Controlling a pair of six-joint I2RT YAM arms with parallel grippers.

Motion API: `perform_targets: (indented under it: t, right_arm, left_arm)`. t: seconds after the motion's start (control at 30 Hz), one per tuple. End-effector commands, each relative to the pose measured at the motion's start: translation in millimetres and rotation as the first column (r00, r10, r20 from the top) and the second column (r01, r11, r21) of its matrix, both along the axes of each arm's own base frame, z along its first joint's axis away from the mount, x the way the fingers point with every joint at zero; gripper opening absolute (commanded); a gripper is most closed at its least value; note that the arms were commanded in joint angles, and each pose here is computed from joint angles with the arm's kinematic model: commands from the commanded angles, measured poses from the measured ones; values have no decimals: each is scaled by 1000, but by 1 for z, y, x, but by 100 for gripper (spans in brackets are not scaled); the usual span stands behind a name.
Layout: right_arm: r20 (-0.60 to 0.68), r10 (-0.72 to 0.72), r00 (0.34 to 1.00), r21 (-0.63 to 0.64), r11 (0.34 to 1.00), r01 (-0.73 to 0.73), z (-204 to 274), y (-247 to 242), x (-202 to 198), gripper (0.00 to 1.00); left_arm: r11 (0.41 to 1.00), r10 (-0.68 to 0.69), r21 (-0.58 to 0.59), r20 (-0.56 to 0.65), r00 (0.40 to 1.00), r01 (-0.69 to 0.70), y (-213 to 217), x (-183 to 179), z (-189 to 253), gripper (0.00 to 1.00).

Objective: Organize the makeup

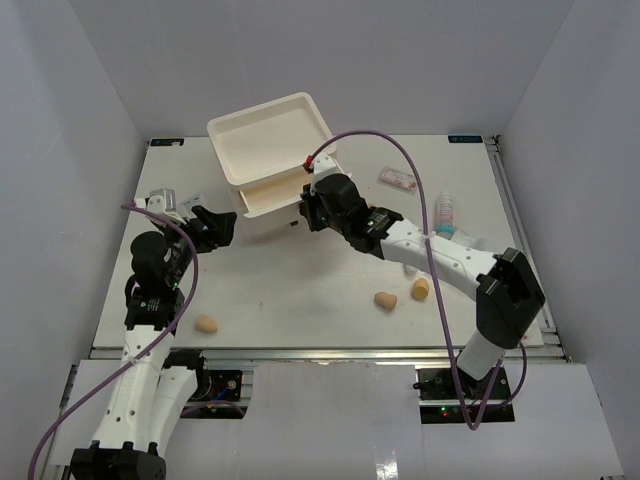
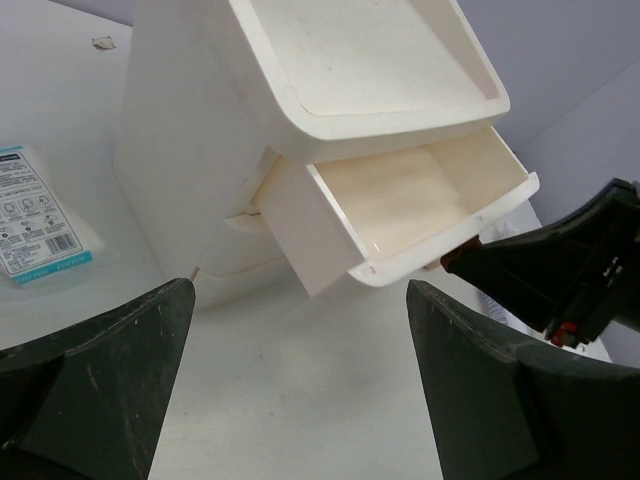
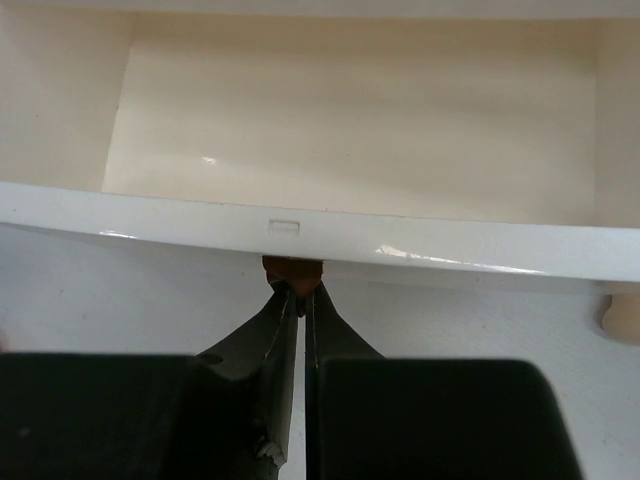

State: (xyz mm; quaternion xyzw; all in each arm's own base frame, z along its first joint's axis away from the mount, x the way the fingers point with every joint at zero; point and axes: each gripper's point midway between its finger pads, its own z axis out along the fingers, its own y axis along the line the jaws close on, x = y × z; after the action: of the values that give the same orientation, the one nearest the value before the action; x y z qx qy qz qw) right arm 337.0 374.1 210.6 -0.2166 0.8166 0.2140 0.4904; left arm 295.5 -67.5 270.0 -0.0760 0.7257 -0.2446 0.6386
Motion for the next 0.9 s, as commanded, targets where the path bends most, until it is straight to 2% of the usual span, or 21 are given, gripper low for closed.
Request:
perform_targets:
  t: [0.0, 0.13, 0.17, 0.23, 0.3, 0.43, 0.5, 0.67, 0.73, 0.8, 0.87]
  right_arm:
    - [12, 72, 997, 19, 997, -73, 6, -20, -30, 8]
    - [48, 104, 993, 34, 994, -106, 14, -24, -38, 9]
    - [67, 125, 990, 50, 990, -129, 20, -20, -39, 16]
    - [89, 178, 980, 63, 981, -184, 28, -13, -43, 44]
    - [105, 224, 969, 64, 971, -231, 34, -9, -47, 63]
    - [155, 359, 920, 32, 929, -368, 42, -5, -65, 87]
    - [175, 435, 883, 10, 896, -443, 43, -6, -77, 94]
    - [225, 688, 690, -60, 717, -695, 43, -13, -116, 98]
    - [238, 809, 538, -74, 567, -820, 43, -18, -149, 98]
    - [245, 869, 430, -101, 464, -880, 41, -23, -170, 99]
    - [260, 889, 377, -130, 419, -899, 41, -31, -180, 100]
  left_arm:
    - [999, -29, -35, -32, 999, 28, -6, -1, -9, 98]
    - [995, -35, -97, -105, 994, 25, -10, 0, -22, 98]
    - [993, -30, -116, -133, 991, 15, -10, 0, -26, 98]
    - [990, -22, -144, -192, 981, -5, -10, -1, -32, 98]
    - [984, -26, -176, -233, 972, -15, -12, -3, -34, 98]
    - [978, -15, -206, -285, 958, -45, -11, -8, -37, 98]
    - [975, 4, -212, -315, 949, -74, -9, -11, -40, 98]
    - [954, 81, -222, -451, 889, -200, 2, -19, -54, 98]
    - [935, 127, -215, -542, 831, -283, 9, -28, -68, 98]
    - [912, 175, -201, -599, 781, -358, 16, -36, -77, 98]
    - [886, 237, -175, -624, 745, -429, 26, -41, -80, 96]
